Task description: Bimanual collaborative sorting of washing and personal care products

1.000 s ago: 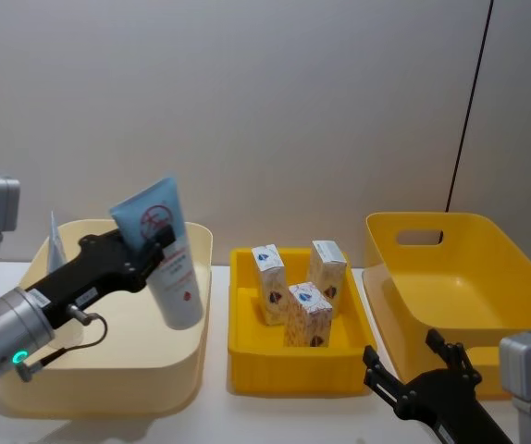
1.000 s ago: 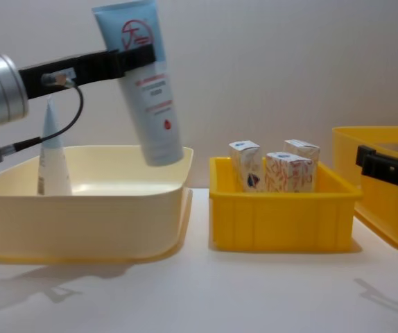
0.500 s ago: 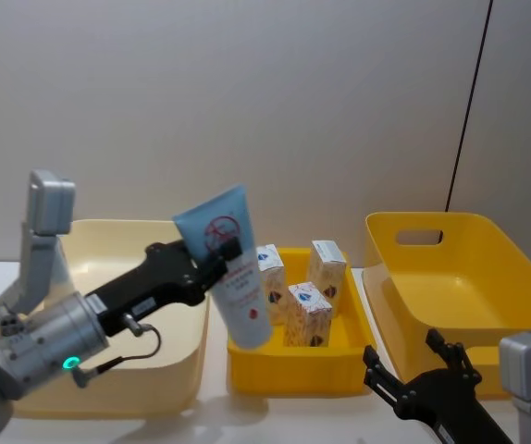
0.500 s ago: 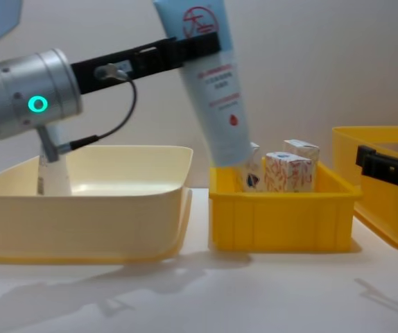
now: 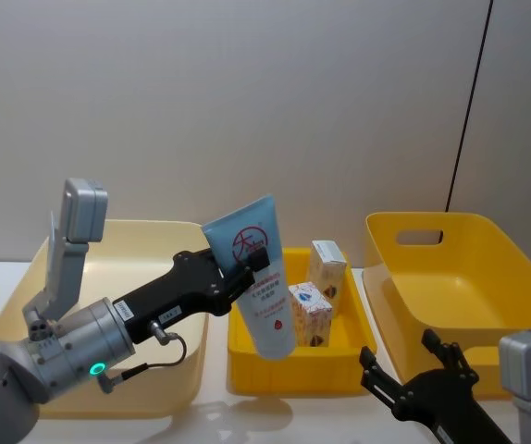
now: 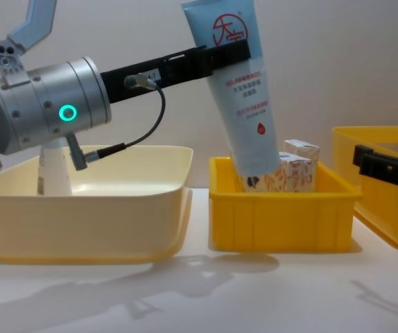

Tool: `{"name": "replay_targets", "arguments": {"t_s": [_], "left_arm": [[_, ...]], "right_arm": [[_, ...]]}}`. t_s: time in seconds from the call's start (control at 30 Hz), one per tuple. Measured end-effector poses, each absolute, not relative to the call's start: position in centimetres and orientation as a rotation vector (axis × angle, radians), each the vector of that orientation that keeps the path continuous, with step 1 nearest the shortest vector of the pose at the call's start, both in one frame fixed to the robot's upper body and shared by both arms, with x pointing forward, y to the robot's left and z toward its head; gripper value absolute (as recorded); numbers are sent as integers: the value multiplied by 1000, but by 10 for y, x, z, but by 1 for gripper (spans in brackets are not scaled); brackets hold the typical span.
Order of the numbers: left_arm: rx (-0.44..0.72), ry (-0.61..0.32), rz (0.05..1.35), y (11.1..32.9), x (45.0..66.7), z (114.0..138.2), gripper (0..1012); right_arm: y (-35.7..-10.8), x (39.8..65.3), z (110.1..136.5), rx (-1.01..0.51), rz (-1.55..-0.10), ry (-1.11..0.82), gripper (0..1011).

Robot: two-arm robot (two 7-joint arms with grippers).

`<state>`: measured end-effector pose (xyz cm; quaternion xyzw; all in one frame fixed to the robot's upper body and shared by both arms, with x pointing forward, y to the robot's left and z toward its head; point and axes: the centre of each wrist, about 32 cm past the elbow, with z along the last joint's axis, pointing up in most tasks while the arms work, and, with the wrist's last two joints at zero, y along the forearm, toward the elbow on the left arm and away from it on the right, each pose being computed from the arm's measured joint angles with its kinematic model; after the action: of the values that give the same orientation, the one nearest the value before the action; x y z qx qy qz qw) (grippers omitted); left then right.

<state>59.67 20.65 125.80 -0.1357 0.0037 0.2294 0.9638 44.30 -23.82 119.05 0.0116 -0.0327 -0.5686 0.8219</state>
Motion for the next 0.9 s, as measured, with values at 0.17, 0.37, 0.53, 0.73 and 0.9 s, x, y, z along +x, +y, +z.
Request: {"name": "replay_targets", "arguments": {"t_s": [0.17,0.37,0.53,0.73,0.9], "left_arm": [[-274,6,458,204,597,1257,225],[-272,6,452,201,598,1257,225],[-272,6,449,200,598,1256,225],[-271,5,447,199,598,1256,225],[-271,5,446,198,598,1256,224]], "right_arm": [[-240,443,1196,23,-1168,-53,1001],[-240,446,1204,21,-1113,-29,1001],[-236,450,1212,8,-1064,-16,1001],[-228,455,1219,-15,-1029,-32,1001],[-218,461,1221,-42,-1014,-66,1001]]}}
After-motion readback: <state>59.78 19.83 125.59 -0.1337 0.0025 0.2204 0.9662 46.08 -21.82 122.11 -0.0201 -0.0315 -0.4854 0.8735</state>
